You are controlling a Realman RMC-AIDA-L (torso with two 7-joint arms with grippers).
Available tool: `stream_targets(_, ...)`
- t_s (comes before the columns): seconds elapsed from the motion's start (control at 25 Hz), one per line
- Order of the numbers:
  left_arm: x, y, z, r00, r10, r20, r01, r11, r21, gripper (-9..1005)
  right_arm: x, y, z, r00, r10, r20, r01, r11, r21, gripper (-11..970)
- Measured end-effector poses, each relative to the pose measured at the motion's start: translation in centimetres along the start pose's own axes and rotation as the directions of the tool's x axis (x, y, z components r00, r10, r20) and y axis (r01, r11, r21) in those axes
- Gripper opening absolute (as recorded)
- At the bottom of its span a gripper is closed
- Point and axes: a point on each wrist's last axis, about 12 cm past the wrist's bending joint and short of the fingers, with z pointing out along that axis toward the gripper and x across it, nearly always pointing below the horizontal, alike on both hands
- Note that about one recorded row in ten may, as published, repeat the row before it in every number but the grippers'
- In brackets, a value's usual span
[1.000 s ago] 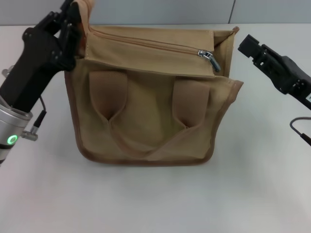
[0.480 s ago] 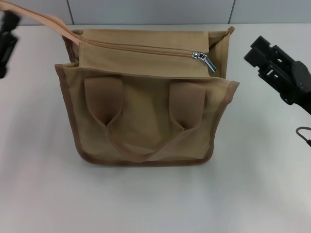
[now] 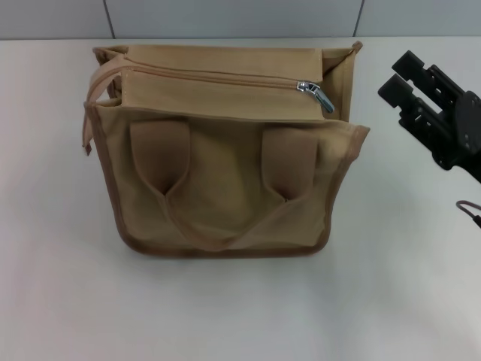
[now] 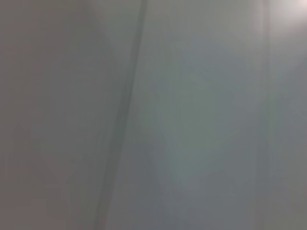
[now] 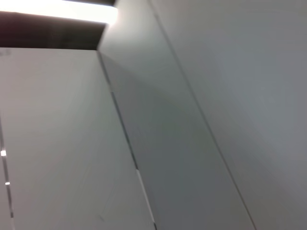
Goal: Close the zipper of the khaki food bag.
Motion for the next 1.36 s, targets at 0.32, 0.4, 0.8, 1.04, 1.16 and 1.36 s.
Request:
stream_targets(0.32,0.9,-1.8,1.7,0.974,-0.016,-0.226,0.119,0.887,0.447,810,1.1,1.2,3.0,0.959,-0.113,-0.26,-0.002,0.915,-0.403,621)
stream_targets(0.4,1.3,-2.2,3.1,0.961,-0.02,-0.277,0.173,0.823,0.541,810,2.1,1.8,3.5,0.913,-0.171,-0.371,-0.049,0.855,-0.516,622)
stream_targets(0.8,2.6,-3.4,6.1,0.925,0.041,-0.379,0.254,0.675,0.693,810,5.4,3.1,1.7,0.877,-0.237,-0.419,0.005,0.875,-0.484,630)
stream_targets(1.04,2.8,-3.6,6.2,0.924,0.05,-0.379,0.25,0.674,0.696,810,5.8,3.5,1.5,0.887,-0.235,-0.396,0.027,0.885,-0.465,631)
stream_targets(1.16,3.0,-3.9,6.2,0.921,0.046,-0.388,0.262,0.665,0.699,810,5.9,3.5,1.6,0.891,-0.228,-0.394,0.029,0.892,-0.452,631)
stream_targets(1.36,3.3,-4.4,6.1,0.922,0.04,-0.386,0.263,0.666,0.698,810,5.9,3.5,1.7,0.893,-0.223,-0.392,0.028,0.895,-0.446,631)
